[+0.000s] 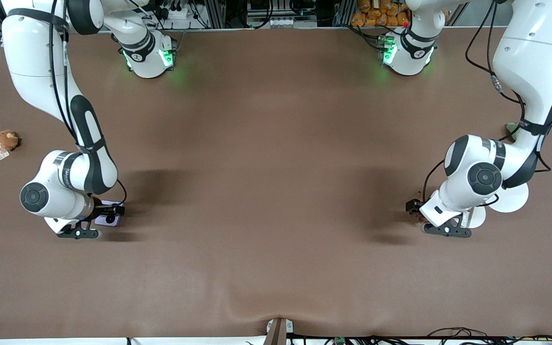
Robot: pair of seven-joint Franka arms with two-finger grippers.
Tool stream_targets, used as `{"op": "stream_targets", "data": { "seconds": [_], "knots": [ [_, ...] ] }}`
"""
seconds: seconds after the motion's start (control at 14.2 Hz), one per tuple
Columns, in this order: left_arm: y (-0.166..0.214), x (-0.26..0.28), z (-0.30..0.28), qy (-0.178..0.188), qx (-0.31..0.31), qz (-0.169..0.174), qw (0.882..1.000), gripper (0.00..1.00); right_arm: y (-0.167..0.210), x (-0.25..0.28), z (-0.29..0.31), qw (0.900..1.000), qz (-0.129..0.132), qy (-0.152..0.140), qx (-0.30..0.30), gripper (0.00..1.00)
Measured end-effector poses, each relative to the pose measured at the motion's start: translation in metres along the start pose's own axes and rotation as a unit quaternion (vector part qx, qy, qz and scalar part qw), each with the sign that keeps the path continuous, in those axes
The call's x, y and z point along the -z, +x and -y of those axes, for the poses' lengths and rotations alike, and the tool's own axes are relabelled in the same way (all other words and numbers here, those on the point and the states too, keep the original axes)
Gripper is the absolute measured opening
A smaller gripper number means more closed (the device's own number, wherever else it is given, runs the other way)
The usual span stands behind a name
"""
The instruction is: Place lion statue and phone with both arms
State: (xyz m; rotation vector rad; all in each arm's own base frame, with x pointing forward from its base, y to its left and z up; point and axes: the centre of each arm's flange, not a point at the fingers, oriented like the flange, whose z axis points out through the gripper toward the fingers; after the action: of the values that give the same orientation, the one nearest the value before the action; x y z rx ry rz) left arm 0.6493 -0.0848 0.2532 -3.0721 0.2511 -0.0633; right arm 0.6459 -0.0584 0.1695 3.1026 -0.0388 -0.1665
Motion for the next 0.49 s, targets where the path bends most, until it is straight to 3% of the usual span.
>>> {"op": "stream_targets", "data": {
  "seconds": [0.28, 0.49],
  "knots": [
    [0.001, 0.062, -0.034, -0.012, 0.006, -0.007, 1.000, 1.00, 0.000, 0.001, -0.002, 1.000, -0.001, 0.000, -0.001, 1.00],
    [0.001, 0.112, -0.038, -0.017, 0.024, 0.005, 1.000, 1.00, 0.011, 0.028, -0.001, 1.000, -0.027, 0.001, 0.000, 1.00]
  ]
}}
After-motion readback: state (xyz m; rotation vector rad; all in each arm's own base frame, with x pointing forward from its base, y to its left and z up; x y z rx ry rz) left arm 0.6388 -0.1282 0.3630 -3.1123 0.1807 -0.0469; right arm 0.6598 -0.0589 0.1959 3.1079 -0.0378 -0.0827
